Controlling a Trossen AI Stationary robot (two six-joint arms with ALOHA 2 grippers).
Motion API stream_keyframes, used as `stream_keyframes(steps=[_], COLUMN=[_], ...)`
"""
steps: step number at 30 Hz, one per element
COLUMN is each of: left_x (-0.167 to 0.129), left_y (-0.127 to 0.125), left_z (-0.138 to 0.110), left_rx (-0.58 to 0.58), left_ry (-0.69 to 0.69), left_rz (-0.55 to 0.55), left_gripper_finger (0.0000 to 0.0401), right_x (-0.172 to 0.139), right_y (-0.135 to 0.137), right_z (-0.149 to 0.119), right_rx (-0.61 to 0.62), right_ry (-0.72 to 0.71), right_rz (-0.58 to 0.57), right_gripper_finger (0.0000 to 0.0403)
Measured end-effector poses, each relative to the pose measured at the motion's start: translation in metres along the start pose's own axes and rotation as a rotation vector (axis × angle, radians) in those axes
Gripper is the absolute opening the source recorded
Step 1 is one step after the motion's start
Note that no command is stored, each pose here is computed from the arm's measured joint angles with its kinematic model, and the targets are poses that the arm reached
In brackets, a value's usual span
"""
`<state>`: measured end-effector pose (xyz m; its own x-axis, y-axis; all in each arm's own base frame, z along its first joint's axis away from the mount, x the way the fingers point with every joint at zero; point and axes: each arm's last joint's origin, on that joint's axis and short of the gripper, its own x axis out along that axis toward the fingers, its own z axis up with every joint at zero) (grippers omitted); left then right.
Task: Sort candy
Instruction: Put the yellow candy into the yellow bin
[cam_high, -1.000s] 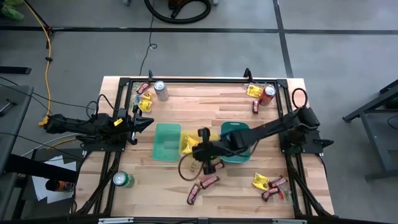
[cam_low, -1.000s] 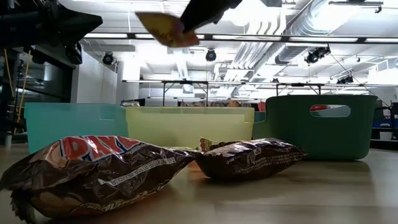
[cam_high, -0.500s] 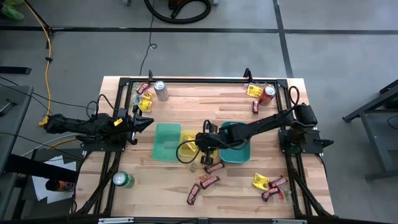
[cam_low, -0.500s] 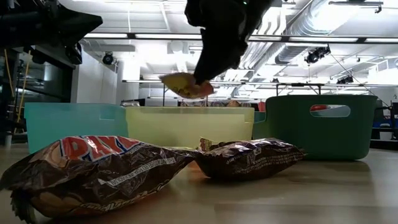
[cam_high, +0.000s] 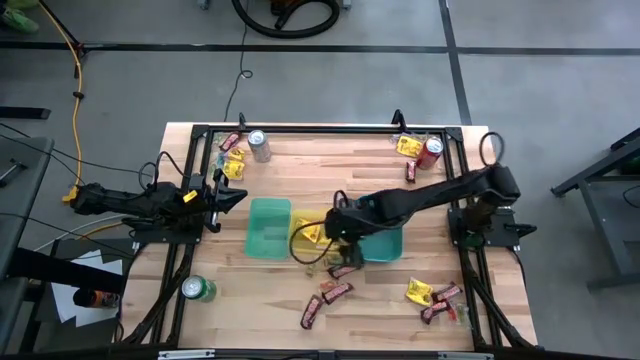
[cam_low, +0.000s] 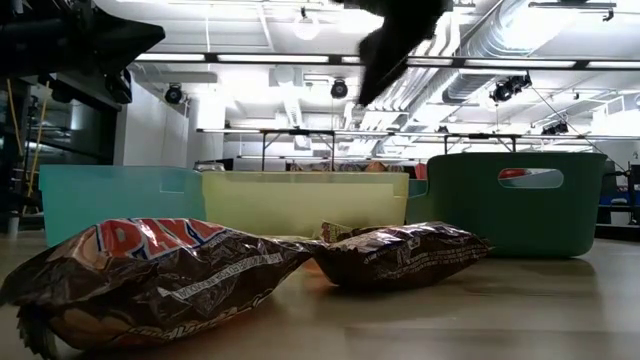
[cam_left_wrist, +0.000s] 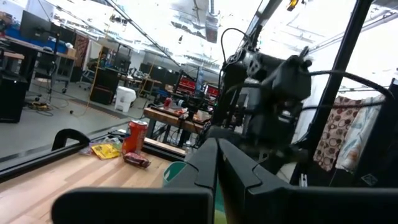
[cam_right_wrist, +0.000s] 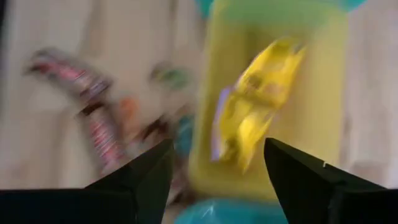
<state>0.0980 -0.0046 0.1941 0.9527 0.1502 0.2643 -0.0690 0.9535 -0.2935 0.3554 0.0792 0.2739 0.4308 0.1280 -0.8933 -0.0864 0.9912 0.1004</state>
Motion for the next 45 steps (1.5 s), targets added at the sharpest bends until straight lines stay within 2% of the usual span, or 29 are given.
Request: stream_keyframes(steps=[3, 7, 12, 15, 18, 22, 27, 34, 38, 41, 43, 45], left_x=[0.0, 0.0, 0.0, 0.0, 0.0, 0.0, 0.0, 0.0, 0.0, 0.0, 0.0, 0.0], left_y=[0.0, 0.0, 0.0, 0.001, 0.001, 0.001, 0.001, 0.001, 0.001, 0.001, 0.001, 0.001], left_z=[-0.001, -0.002, -0.002, -0.002, -0.003, -0.002, -0.003, -0.003, -0.002, -0.003, -0.002, -0.003], left_rx=[0.002, 0.006, 0.006, 0.007, 0.007, 0.007, 0.007, 0.007, 0.007, 0.008, 0.007, 0.007], left_ry=[0.008, 0.02, 0.022, 0.025, 0.026, 0.025, 0.026, 0.026, 0.026, 0.026, 0.026, 0.026], left_rz=[0.002, 0.004, 0.005, 0.006, 0.006, 0.006, 0.006, 0.006, 0.006, 0.006, 0.006, 0.006], left_gripper_finger=[0.0001, 0.0001, 0.0001, 0.0001, 0.0001, 0.0001, 0.0001, 0.0001, 0.0001, 0.0001, 0.0001, 0.0001], right_x=[-0.025, -0.047, -0.052, -0.041, -0.025, -0.002, 0.02, 0.035, 0.035, 0.034, 0.034, 0.034], right_y=[0.027, 0.067, 0.107, 0.116, 0.114, 0.103, 0.09, 0.089, 0.089, 0.089, 0.089, 0.089], right_z=[-0.02, -0.061, -0.13, -0.17, -0.195, -0.211, -0.228, -0.235, -0.235, -0.236, -0.236, -0.236], right_rx=[-0.01, 0.02, 0.216, 0.363, 0.482, 0.58, 0.643, 0.661, 0.655, 0.655, 0.655, 0.656], right_ry=[0.056, 0.099, 0.16, 0.242, 0.312, 0.316, 0.344, 0.327, 0.329, 0.34, 0.351, 0.365], right_rz=[0.081, 0.102, 0.055, -0.003, -0.077, -0.111, -0.115, -0.005, -0.004, -0.009, -0.005, 0.009], right_gripper_finger=[0.0247, 0.0248, 0.0248, 0.0248, 0.0248, 0.0248, 0.0248, 0.0248, 0.0242, 0.0203, 0.0147, 0.0073])
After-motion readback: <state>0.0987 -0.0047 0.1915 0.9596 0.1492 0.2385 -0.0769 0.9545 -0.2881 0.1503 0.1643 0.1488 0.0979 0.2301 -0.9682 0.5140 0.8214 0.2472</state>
